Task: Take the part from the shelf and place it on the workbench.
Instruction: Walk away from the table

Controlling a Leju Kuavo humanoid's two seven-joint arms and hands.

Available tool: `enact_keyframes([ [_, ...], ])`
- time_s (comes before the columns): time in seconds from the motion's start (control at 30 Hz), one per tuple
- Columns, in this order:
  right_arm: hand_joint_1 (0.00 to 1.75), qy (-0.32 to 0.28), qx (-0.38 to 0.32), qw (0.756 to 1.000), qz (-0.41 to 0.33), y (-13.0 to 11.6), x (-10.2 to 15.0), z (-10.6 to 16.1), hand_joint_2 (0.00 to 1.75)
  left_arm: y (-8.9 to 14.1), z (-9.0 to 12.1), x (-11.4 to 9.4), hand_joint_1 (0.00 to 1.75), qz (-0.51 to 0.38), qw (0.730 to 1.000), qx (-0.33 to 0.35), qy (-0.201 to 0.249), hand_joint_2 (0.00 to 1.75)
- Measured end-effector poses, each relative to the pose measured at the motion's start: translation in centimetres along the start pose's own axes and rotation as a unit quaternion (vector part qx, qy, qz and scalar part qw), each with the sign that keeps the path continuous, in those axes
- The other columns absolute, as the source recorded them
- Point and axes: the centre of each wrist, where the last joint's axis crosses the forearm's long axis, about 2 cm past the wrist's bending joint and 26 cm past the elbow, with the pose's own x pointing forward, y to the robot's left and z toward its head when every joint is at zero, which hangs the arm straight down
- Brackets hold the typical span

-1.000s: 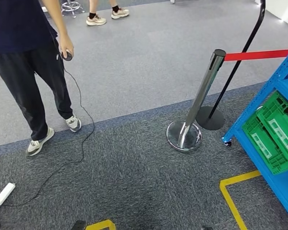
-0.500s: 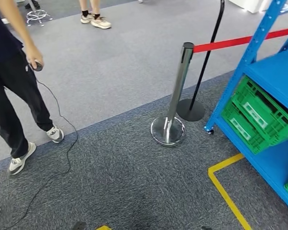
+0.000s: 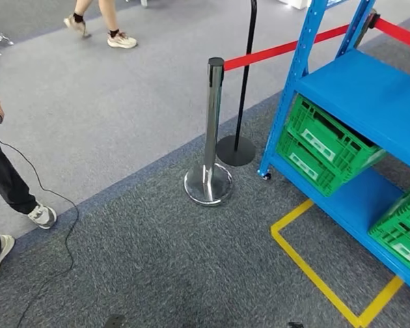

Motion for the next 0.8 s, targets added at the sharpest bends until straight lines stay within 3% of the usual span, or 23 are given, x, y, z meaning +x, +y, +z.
enact_keyframes([
  [0.8, 0.0, -0.006, -0.004, 1.0, -0.011, -0.01, 0.13, -0.02, 0.0, 0.07, -0.01, 0.1, 0.0, -0.006, 1.0, 0.002, -0.004, 1.75],
])
